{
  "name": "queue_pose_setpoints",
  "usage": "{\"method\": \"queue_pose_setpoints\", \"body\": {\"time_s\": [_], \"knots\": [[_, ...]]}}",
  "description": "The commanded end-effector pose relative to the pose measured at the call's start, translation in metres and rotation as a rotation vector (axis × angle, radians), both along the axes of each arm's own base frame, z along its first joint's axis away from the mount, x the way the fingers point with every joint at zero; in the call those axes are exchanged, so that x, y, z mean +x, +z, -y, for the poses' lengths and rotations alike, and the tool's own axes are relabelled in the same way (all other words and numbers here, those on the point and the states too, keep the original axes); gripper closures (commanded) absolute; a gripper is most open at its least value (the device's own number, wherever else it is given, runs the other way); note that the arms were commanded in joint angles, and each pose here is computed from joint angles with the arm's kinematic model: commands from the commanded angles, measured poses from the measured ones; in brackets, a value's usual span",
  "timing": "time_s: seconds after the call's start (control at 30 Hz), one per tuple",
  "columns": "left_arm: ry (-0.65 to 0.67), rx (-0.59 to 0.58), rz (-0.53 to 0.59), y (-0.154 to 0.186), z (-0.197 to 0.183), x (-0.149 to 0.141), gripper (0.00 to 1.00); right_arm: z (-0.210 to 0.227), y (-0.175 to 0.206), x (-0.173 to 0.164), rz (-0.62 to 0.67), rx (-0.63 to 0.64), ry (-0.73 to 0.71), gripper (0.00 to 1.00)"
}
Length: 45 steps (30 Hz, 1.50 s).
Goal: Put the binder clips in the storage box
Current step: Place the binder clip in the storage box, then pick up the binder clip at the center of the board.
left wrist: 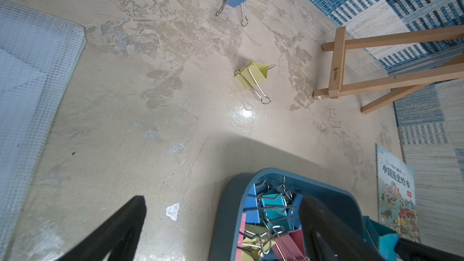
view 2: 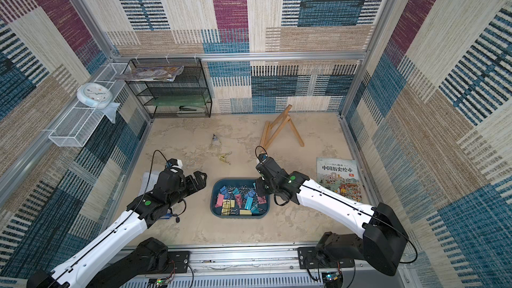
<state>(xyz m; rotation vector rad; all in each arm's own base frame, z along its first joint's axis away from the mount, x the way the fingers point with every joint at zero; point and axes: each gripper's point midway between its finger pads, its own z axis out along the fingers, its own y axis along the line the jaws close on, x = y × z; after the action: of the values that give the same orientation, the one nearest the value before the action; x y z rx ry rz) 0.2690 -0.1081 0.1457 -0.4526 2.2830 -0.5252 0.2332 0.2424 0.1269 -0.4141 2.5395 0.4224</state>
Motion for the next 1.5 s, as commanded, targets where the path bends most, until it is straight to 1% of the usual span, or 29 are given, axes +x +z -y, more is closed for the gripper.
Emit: {"method": "queue_pose_setpoints", "body": {"time_s": [0.0, 0.2, 0.27, 0.33, 0.4, 0.5, 0.6, 0.73, 0.77, 0.8, 0.83, 0.9, 0.97, 1.07, 1.2, 1.3, 1.47], "knots": [[-0.001, -0.011, -0.006, 0.0, 0.001, -0.002, 0.0, 0.005, -0.013, -0.006, -0.037, -0.021, -0.017, 1.0], [-0.007, -0.003, -0.016, -0.005, 0.002, 0.0, 0.01, -0.003, -0.035, 0.0, -0.06, -0.057, -0.002, 1.0], [-0.005, 0.003, -0.021, -0.007, 0.003, 0.003, 0.01, -0.001, -0.043, 0.002, -0.073, -0.09, -0.02, 0.99], [-0.005, 0.011, -0.038, -0.009, 0.005, 0.008, 0.01, 0.002, -0.045, 0.003, -0.077, -0.115, -0.038, 0.92], [-0.014, 0.03, -0.064, -0.011, 0.009, 0.015, 0.01, 0.003, -0.04, 0.004, -0.065, -0.113, -0.044, 0.85], [-0.031, 0.046, -0.098, -0.014, 0.019, 0.031, 0.04, 0.005, -0.018, 0.006, -0.018, -0.075, -0.06, 0.74], [-0.058, 0.057, -0.111, -0.015, 0.032, 0.052, 0.12, 0.008, 0.01, 0.01, 0.045, -0.025, -0.084, 0.59], [-0.099, 0.1, -0.143, -0.021, 0.048, 0.083, 0.24, 0.008, 0.049, 0.013, 0.133, 0.085, -0.105, 0.38], [-0.108, 0.106, -0.153, -0.024, 0.052, 0.089, 0.26, 0.007, 0.058, 0.013, 0.153, 0.114, -0.106, 0.34], [-0.114, 0.108, -0.163, -0.028, 0.057, 0.096, 0.31, 0.007, 0.067, 0.013, 0.174, 0.144, -0.109, 0.3], [-0.123, 0.11, -0.172, -0.031, 0.061, 0.101, 0.35, 0.007, 0.074, 0.013, 0.191, 0.167, -0.11, 0.28], [-0.131, 0.129, -0.185, -0.036, 0.069, 0.112, 0.41, 0.008, 0.086, 0.014, 0.219, 0.205, -0.121, 0.26], [-0.123, 0.179, -0.196, -0.041, 0.072, 0.121, 0.42, 0.008, 0.091, 0.014, 0.228, 0.222, -0.124, 0.25], [-0.108, 0.299, -0.219, -0.049, 0.076, 0.13, 0.42, 0.008, 0.087, 0.012, 0.213, 0.218, -0.123, 0.23], [-0.091, 0.388, -0.279, -0.069, 0.084, 0.138, 0.45, 0.008, 0.078, 0.011, 0.194, 0.203, -0.125, 0.23], [-0.04, 0.42, -0.309, -0.083, 0.082, 0.14, 0.49, 0.009, 0.077, 0.011, 0.192, 0.205, -0.13, 0.22], [-0.036, 0.429, -0.339, -0.103, 0.086, 0.146, 0.54, 0.01, 0.074, 0.01, 0.19, 0.203, -0.13, 0.21]]}}
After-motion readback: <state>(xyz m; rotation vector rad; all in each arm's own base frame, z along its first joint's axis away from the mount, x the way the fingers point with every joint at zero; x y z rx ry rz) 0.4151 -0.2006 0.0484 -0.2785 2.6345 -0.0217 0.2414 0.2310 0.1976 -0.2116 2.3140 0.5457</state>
